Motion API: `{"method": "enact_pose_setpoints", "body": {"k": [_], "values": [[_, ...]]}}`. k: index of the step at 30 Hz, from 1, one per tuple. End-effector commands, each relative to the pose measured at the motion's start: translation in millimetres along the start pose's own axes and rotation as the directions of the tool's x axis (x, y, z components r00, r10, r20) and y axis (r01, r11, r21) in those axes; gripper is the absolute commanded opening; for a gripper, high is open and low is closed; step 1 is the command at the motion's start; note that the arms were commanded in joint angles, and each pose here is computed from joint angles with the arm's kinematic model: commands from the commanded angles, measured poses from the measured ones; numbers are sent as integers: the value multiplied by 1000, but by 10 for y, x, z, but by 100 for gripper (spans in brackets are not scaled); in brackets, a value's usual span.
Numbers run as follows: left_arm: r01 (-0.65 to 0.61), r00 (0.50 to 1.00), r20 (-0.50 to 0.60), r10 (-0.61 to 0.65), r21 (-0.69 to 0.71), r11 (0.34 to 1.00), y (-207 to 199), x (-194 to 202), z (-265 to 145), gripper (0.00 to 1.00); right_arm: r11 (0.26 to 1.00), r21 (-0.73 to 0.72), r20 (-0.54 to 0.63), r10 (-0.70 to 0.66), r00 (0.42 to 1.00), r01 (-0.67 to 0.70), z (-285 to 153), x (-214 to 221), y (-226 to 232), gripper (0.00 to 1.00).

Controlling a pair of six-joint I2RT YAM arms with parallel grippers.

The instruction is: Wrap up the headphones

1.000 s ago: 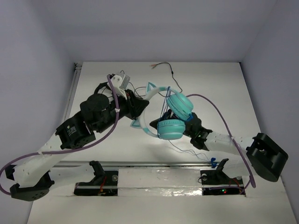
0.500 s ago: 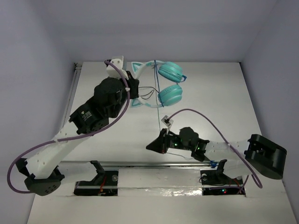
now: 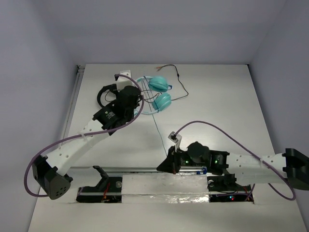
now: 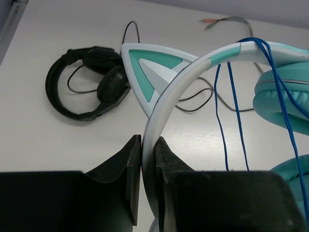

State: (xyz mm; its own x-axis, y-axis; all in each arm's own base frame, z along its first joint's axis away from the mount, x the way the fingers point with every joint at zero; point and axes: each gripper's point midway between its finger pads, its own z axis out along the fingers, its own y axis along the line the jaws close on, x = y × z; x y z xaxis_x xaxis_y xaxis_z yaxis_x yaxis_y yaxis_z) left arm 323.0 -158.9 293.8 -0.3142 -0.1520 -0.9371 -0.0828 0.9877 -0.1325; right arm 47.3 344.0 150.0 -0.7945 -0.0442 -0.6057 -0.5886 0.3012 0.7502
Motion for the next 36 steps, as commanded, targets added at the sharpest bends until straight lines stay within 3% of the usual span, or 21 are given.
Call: {"method": "enact_pose_setpoints", "body": {"k": [1,5,11,21,25,29,36], "values": [[125,990,67,-122,-33,992,74,-59,1,0,995,82,-2,-47,999,47,-107,-150,120,0],[88,996,-3,-88,-83,993,218,362,55,0,984,144,-5,-107,994,107,-262,-362,239,0],[40,992,-117,-44,-43,998,281,917,18,0,887,411,13,-236,972,210,-542,-789,53,0],[-141,958,-252,138,7,990,48,1526,-134,0,775,541,22,-401,916,326,-790,-1320,177,0],[-169,942,-284,179,58,984,-26,1628,-262,0,665,662,9,-468,884,346,-883,-1520,26,0],[-145,926,-314,211,220,965,-237,1646,-489,0,555,756,-15,-515,857,347,-908,-1691,-126,0],[-163,883,-345,317,409,898,-347,1645,-879,0,373,904,56,-585,809,207,-1112,-2218,-383,0]]}}
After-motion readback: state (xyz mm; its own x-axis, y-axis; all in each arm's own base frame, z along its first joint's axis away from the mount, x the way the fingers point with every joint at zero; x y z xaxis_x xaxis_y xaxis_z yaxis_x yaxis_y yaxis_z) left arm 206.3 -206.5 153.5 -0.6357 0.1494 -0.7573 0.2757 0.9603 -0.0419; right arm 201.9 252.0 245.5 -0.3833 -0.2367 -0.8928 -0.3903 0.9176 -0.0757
